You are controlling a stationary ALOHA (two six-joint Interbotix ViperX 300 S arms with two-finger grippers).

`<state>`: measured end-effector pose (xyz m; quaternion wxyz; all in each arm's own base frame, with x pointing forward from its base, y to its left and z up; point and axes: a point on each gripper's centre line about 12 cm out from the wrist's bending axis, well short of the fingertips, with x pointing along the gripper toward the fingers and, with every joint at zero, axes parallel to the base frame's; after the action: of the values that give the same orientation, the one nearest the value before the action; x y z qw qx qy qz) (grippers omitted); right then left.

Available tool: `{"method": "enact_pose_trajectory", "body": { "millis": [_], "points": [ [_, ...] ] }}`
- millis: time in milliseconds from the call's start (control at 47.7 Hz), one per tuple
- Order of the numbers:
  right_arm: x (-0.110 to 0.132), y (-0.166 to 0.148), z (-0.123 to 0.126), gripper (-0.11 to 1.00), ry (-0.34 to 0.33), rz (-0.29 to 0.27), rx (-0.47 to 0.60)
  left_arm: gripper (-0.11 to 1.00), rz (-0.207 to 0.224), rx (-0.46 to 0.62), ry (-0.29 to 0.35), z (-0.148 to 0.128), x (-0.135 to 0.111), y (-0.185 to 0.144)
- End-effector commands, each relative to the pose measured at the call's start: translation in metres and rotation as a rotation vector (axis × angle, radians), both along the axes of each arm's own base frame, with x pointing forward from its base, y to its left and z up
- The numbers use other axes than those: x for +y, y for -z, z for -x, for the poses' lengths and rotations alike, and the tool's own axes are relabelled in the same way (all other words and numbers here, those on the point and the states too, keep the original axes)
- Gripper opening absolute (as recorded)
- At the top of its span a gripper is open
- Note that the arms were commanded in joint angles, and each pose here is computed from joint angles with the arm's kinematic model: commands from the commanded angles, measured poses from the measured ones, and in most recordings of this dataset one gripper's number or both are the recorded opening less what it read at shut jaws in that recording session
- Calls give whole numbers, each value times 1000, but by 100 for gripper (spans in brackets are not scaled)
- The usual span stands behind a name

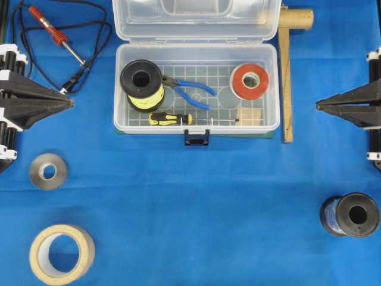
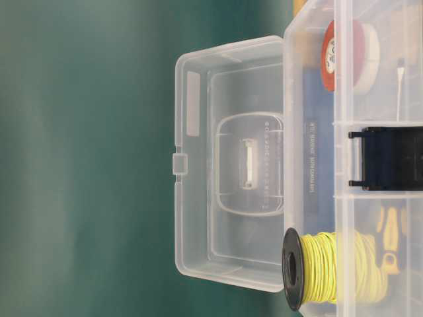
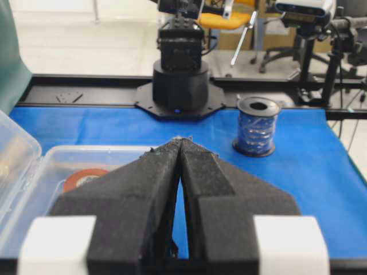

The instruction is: Pick the nipper from the toolbox among several items.

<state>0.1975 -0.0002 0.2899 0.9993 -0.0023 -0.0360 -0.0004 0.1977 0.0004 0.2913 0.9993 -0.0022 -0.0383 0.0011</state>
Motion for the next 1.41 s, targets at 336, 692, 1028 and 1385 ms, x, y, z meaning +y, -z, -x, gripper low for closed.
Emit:
{"method": "enact_pose_trajectory", "body": {
  "millis": [336, 692, 1028, 1385],
  "points": [
    [-36, -19, -48, 0, 149, -72, 241, 0, 38, -6, -11, -2, 2, -5],
    [-102, 16, -144, 16, 290, -144, 663, 0, 39, -2, -11, -3, 2, -4],
    [-130, 80, -215, 61, 293, -134, 951, 0, 39, 6, -11, -3, 2, -2],
    [-140, 139, -237, 61, 291, -157, 1071, 0, 38, 20, -11, -3, 2, 2]
  ]
}}
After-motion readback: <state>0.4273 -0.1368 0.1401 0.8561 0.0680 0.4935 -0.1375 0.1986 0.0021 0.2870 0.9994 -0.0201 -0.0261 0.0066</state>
